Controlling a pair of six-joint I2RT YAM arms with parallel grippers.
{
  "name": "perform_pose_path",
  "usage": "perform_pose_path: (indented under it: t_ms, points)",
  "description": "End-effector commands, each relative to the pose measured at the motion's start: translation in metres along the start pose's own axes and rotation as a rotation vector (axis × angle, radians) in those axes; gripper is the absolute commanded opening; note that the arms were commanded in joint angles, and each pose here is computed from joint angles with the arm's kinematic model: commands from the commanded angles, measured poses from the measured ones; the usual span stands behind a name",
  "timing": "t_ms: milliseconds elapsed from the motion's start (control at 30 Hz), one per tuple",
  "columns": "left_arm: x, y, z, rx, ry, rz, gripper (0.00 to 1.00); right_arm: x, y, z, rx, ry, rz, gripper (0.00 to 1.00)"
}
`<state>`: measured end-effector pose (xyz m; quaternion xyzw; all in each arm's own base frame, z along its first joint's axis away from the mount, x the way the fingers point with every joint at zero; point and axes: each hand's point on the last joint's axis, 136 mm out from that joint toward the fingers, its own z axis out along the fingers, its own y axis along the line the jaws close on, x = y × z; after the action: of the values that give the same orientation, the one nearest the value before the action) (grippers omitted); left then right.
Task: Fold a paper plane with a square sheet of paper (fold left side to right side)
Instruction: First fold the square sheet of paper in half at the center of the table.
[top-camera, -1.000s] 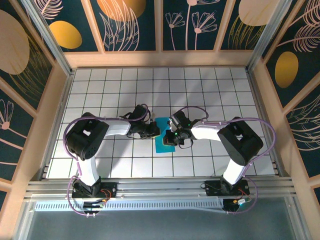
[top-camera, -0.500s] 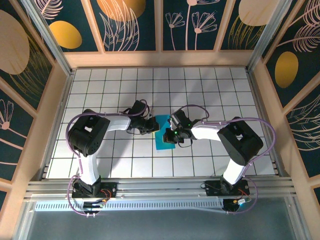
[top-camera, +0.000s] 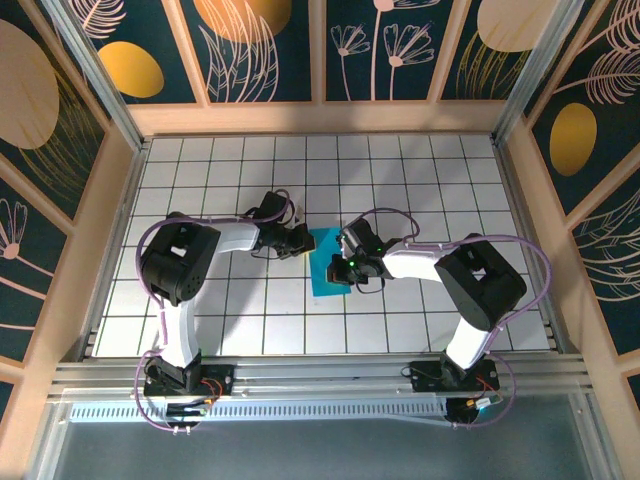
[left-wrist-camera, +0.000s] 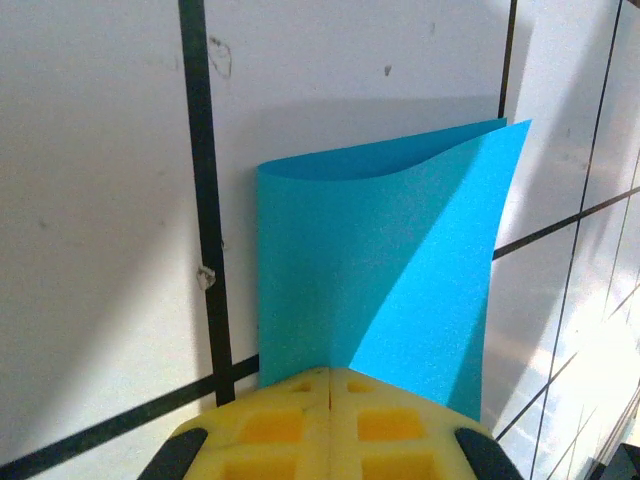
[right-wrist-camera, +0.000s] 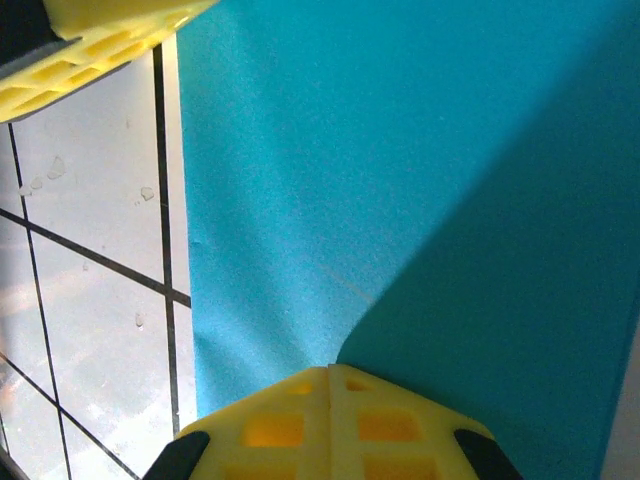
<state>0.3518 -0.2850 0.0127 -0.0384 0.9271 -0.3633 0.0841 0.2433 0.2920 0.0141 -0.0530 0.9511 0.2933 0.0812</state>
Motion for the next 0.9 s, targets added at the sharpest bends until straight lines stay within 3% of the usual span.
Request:
perform_pose_path:
  t_ms: [0,533,733,867]
  points:
    - [-0.044,0.041,-0.005,-0.138,-0.151,-0.017,0.01,0.063,-0.067,0.005,0.231,0.206,0.09,0.0]
    - [-0.069,0.037,-0.014,-0.137,-0.193,0.0,0.02,0.064,-0.066,0.005,0.224,0.205,0.089,0.0]
    - [-0.068,0.018,-0.034,-0.094,-0.223,0.045,0.01,0.061,-0.062,0.007,0.209,0.2,0.088,0.0]
    - [-0.051,-0.005,-0.045,0.011,-0.206,0.072,0.02,0.059,-0.058,0.007,0.188,0.193,0.092,0.0]
